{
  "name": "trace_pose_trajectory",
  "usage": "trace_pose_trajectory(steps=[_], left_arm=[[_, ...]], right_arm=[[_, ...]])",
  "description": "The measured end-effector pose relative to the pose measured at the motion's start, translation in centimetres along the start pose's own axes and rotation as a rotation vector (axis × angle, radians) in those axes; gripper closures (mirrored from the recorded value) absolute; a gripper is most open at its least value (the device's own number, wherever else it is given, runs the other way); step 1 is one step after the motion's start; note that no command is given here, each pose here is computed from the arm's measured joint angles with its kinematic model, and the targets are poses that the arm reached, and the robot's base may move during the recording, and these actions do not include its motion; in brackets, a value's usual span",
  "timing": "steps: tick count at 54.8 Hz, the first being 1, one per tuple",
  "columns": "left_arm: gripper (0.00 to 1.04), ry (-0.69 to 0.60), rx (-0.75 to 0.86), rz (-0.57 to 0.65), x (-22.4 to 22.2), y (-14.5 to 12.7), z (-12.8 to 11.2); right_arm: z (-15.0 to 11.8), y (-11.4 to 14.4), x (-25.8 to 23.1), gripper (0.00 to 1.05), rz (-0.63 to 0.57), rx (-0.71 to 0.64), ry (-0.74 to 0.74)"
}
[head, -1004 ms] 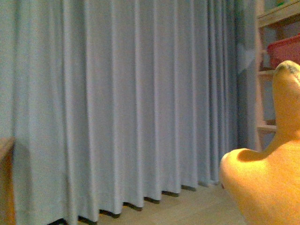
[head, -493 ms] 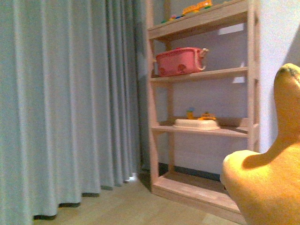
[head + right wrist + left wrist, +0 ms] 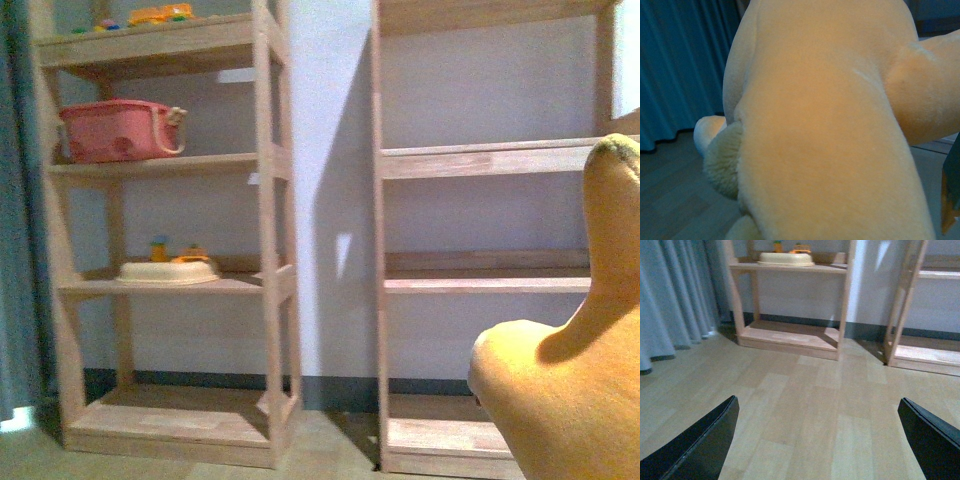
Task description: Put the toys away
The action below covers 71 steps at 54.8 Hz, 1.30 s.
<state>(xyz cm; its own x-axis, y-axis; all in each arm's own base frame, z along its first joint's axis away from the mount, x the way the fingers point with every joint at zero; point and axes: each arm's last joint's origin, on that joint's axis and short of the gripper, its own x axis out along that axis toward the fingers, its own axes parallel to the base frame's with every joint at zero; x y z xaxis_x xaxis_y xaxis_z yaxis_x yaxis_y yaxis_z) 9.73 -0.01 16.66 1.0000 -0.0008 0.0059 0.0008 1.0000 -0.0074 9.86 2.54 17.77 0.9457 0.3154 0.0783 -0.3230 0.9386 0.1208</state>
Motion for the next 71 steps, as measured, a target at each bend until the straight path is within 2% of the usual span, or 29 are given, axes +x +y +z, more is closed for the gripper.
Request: trace_pose_trajectory(steps=[71], left_arm=[[0.06,0.0,0.001,-0.002,0.0,-0.01,0.0]], right_arm=[[0.01,0.0,-0.01,0.84,0.002,0.0,-0.001]])
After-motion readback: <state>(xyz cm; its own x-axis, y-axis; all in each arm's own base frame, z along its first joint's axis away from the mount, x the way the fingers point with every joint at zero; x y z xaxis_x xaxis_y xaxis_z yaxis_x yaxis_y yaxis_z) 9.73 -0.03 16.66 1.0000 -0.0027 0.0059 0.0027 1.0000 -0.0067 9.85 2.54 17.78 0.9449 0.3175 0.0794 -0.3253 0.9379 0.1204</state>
